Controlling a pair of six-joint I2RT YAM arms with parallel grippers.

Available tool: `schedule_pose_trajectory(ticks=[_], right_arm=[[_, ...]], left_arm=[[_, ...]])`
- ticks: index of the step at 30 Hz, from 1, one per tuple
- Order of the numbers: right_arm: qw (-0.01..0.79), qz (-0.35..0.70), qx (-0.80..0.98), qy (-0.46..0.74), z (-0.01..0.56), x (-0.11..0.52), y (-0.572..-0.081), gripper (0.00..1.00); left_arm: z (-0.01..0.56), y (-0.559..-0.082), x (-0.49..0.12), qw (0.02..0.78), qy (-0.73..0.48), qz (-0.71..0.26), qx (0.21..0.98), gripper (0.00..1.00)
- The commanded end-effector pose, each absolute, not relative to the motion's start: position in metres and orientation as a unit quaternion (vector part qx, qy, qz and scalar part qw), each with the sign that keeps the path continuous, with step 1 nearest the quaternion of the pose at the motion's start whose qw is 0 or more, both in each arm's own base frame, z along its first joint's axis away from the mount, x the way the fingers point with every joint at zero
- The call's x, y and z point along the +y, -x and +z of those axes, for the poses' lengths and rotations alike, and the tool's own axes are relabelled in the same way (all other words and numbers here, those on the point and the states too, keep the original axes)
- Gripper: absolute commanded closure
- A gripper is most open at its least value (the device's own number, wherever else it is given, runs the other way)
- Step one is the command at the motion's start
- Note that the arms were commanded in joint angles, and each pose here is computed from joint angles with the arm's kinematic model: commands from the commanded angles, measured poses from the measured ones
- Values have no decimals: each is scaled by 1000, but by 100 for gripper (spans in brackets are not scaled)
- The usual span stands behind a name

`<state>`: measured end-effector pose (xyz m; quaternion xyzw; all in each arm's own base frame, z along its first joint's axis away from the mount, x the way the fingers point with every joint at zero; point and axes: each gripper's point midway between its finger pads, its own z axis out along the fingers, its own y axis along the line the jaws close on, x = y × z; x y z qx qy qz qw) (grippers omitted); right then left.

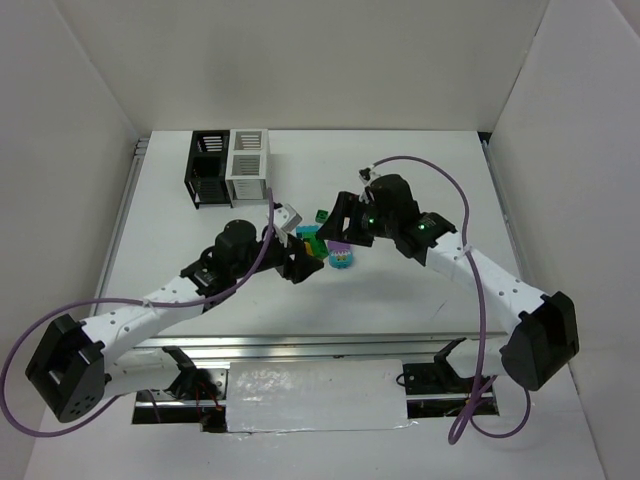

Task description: Sort the legos into containers by color

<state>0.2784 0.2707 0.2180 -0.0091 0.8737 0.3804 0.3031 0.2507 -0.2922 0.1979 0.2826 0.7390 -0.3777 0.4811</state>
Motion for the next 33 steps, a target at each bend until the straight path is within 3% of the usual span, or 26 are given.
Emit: schedule_pose_trajectory(ticks=[1,5,13,28,33], right_arm=[[283,398,872,34,215,282,-263,28],[258,414,871,51,204,290,-251,47],[287,439,851,35,222,287,-248,30],[363,483,797,6,256,276,-246,30],[327,481,813,38,249,286,-242,30]], left_arm=[[235,-247,-299,535,-313,-399,676,100],[234,-246,-300,536,-320,-398,672,100],[225,-248,-302,524,-327,-392,682,100],[226,-244,-303,523,-334,-400,675,100],[233,-241,-303,526,-336,-405,668,100]])
